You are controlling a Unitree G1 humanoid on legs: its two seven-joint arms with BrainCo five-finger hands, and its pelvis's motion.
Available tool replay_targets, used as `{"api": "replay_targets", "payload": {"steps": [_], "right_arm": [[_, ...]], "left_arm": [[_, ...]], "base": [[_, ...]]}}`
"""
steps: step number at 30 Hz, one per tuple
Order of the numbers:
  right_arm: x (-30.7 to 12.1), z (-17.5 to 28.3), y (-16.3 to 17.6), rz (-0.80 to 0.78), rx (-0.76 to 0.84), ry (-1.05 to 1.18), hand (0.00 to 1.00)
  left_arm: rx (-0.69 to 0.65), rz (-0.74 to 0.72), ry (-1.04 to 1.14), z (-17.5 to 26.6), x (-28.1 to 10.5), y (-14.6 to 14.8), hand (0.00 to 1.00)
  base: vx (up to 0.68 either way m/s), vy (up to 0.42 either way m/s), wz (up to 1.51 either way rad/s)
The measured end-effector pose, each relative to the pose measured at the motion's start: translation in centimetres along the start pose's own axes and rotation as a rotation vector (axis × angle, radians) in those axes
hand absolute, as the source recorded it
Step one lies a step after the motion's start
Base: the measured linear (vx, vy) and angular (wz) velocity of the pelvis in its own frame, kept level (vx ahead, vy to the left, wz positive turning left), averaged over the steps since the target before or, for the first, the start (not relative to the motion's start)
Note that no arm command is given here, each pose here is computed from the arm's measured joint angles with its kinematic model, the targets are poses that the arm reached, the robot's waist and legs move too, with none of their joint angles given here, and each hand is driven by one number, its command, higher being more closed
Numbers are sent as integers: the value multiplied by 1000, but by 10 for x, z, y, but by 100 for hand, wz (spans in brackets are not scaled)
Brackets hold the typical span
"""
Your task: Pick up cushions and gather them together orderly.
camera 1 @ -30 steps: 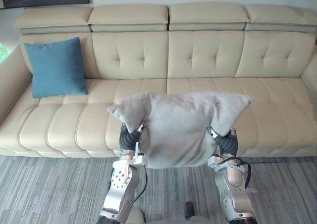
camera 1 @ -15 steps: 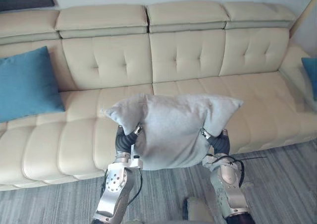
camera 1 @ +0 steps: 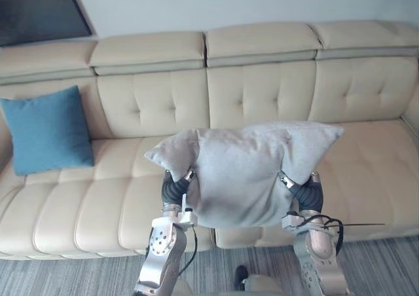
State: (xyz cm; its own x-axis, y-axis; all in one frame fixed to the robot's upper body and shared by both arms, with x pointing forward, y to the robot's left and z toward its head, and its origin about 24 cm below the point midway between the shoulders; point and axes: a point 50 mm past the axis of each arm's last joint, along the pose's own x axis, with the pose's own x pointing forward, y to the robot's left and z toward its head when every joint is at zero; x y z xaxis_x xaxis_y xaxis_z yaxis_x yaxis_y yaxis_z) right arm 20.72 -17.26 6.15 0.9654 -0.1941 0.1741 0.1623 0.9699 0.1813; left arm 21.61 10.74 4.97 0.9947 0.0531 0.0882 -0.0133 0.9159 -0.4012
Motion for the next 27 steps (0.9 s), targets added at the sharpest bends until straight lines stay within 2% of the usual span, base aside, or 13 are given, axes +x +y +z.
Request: {"api": "replay_targets", "payload": {"steps": [4,10,14,19,27], "right_arm": [[-4,-19,-3,-32,-4,84,100],[-7,-23,0,-50,14,104,100],[17,-28,6,-63,4,90,100],[59,0,27,-49,-6,-57,100],[129,79,70,-101,27,-356,100]], "left_arm": [[20,1,31,-6,-4,4,100],[48,-7,47,-8,-5,8,100],[98,-43,14,-3,13,5,100],[128,-49,-116,23,50,-11,100],[136,3,-420,99,121,-55,100]], "base": [[175,170,-25],[117,142,-12],[-2,49,7],[-63,11,1],[-68,-7,2]]}}
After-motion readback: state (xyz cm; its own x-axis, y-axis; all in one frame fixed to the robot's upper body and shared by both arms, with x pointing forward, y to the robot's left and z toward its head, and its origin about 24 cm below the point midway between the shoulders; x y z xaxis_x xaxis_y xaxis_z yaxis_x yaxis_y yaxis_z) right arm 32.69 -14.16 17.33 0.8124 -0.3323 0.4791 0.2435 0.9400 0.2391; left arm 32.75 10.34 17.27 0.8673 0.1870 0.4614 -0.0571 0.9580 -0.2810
